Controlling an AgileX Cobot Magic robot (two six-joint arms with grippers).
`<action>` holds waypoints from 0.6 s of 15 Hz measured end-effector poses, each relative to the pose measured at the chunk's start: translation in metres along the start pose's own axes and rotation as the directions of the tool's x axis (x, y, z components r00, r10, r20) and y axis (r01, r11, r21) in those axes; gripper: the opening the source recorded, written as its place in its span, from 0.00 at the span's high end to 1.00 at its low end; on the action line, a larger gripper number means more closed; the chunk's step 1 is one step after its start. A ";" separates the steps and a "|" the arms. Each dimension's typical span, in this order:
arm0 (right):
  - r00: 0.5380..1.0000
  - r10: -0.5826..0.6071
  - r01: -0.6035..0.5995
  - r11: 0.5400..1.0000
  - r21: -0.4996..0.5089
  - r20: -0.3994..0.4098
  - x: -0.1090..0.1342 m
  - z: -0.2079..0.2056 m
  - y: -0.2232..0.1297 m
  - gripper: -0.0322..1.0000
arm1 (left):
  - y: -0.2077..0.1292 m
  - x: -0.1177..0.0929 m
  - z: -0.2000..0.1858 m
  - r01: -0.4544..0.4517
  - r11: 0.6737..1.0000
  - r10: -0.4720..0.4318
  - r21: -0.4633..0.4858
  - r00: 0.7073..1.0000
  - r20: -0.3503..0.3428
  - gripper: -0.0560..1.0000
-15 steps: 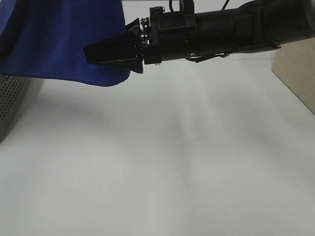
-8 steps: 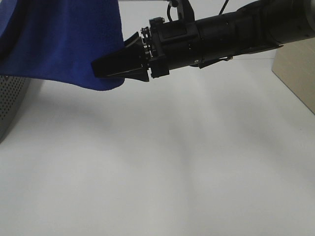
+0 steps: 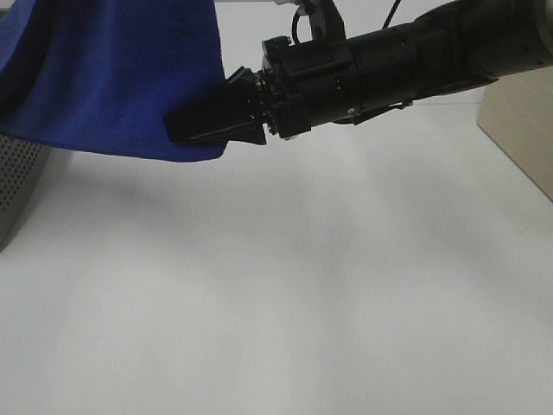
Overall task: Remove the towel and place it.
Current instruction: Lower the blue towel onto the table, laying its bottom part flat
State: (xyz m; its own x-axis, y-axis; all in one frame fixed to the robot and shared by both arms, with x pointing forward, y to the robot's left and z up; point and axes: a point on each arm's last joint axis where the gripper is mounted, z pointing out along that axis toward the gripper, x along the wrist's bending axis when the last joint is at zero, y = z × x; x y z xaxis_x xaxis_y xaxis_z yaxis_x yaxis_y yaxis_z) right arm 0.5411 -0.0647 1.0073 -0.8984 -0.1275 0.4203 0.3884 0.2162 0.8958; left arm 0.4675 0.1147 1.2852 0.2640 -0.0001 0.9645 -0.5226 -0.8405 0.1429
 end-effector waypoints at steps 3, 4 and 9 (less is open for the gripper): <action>0.979 0.203 -0.203 0.979 0.018 0.006 -0.001 0.000 0.004 0.95 | 0.000 0.000 0.000 0.090 0.996 -0.090 0.001 0.996 0.002 0.95; 0.969 0.248 -0.249 0.968 0.042 0.017 -0.001 0.000 0.008 0.95 | 0.000 0.000 0.000 0.128 0.992 -0.128 0.001 0.992 0.002 0.95; 0.921 0.342 -0.385 0.878 0.285 0.189 -0.002 -0.008 0.037 0.95 | -0.001 0.000 0.000 0.351 0.936 -0.351 0.005 0.936 -0.002 0.95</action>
State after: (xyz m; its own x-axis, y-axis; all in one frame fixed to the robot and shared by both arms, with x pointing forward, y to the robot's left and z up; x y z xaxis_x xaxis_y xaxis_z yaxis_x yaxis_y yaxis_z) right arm 0.5590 -0.0646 1.0406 -0.7331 0.1399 0.6656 0.6279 0.5150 0.5835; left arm 0.4678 0.1152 1.2851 0.4290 0.2962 0.8534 -0.3921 -0.7900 0.4714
